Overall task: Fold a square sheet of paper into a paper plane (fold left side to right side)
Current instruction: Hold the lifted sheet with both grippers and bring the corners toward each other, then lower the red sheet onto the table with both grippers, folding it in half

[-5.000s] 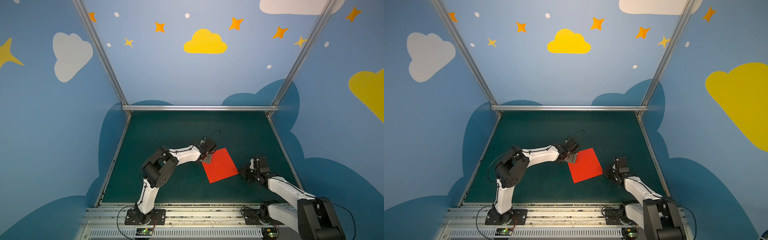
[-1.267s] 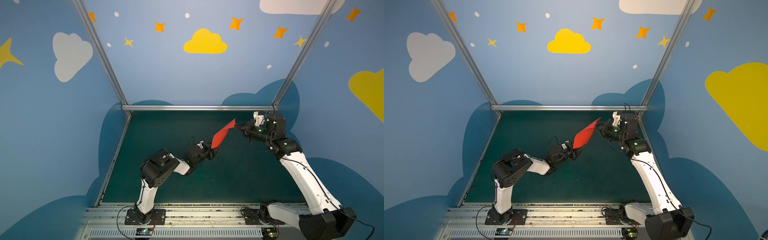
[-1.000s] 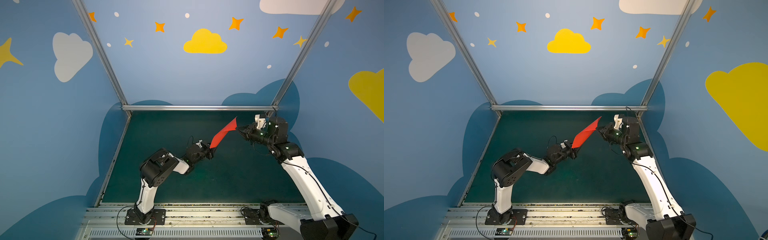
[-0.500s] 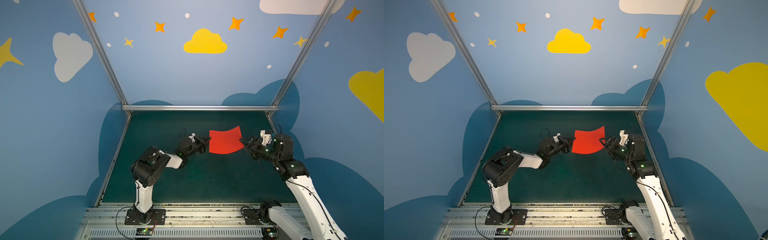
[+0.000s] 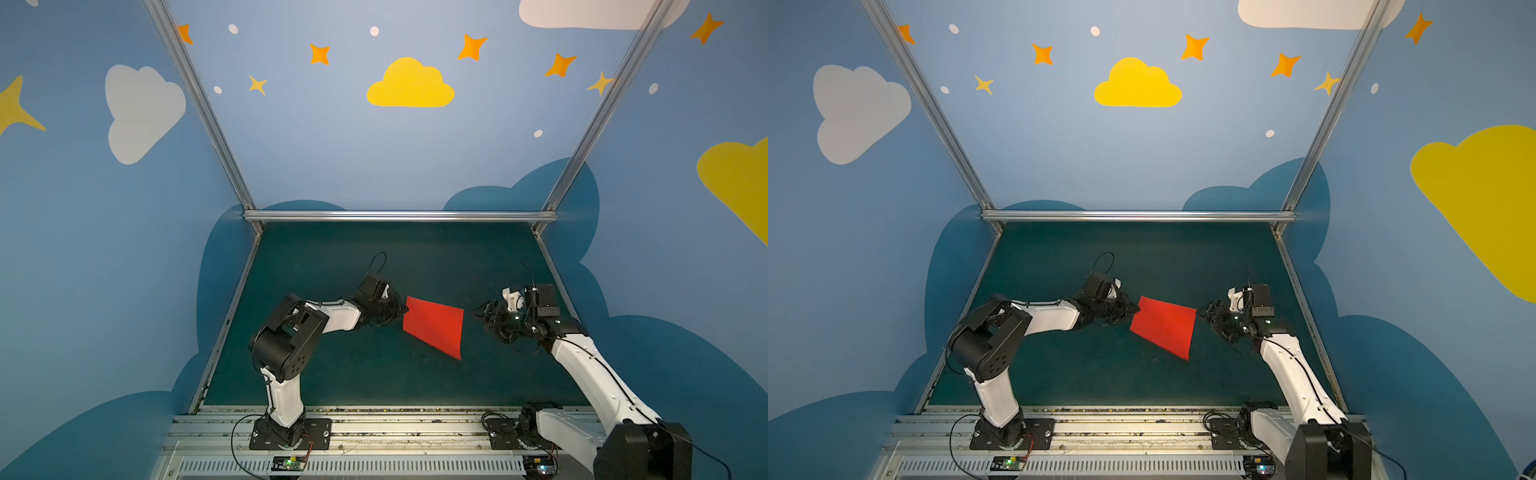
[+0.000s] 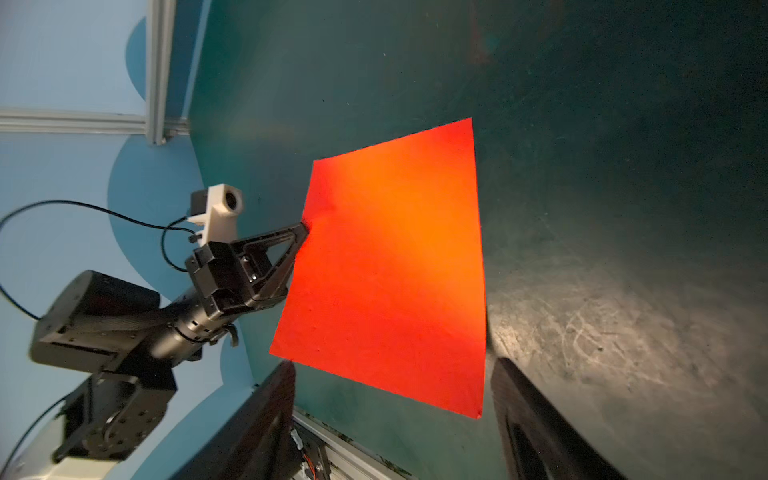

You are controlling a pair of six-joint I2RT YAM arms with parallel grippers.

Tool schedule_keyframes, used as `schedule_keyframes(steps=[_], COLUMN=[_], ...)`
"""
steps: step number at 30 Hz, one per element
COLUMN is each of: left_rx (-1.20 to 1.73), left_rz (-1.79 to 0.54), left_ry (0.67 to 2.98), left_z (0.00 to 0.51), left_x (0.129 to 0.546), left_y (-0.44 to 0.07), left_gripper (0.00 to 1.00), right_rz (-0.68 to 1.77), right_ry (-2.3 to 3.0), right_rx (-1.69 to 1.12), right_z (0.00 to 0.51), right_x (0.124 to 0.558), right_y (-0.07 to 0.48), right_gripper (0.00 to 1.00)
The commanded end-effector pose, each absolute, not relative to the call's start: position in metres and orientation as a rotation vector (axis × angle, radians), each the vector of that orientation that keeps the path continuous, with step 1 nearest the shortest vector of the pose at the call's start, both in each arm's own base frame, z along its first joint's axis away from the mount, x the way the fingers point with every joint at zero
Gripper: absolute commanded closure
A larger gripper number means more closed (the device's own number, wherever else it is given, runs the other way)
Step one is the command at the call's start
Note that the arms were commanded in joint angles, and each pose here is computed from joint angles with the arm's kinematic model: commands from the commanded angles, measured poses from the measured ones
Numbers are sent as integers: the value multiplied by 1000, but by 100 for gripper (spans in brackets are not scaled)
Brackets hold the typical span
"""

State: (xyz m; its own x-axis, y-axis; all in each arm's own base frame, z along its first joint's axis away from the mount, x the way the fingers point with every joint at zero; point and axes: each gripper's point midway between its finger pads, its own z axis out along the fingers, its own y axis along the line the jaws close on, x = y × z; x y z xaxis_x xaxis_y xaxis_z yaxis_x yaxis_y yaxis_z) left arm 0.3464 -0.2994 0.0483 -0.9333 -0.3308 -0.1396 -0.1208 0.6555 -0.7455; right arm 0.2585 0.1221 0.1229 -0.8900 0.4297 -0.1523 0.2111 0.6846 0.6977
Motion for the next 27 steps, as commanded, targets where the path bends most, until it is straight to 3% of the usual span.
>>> schedule_keyframes(steps=[1,5,18,22,27], left_rx=[-160,-122,-525,-542,-541], left_rz=[-922,-802,-503,-465,-453], left_ry=[2695,2718,2620,2606,2613], left_z=[43,43,38,39,38], left_x=[337,337,321,316,314], left_y=[-279,-267,-200,-195,-193], left_gripper=[97,97,97,97,97], right_rz=[1070,1072,1098,1087,1049], right_ry=[2627,2683,2791,2818,2857], right_rx=[343,268,174,135,124], right_z=[113,102,62,55,42], right_x=[261,267,284,287,290], right_y=[140,160,230,247,258], right_gripper=[30,37,90,100,100])
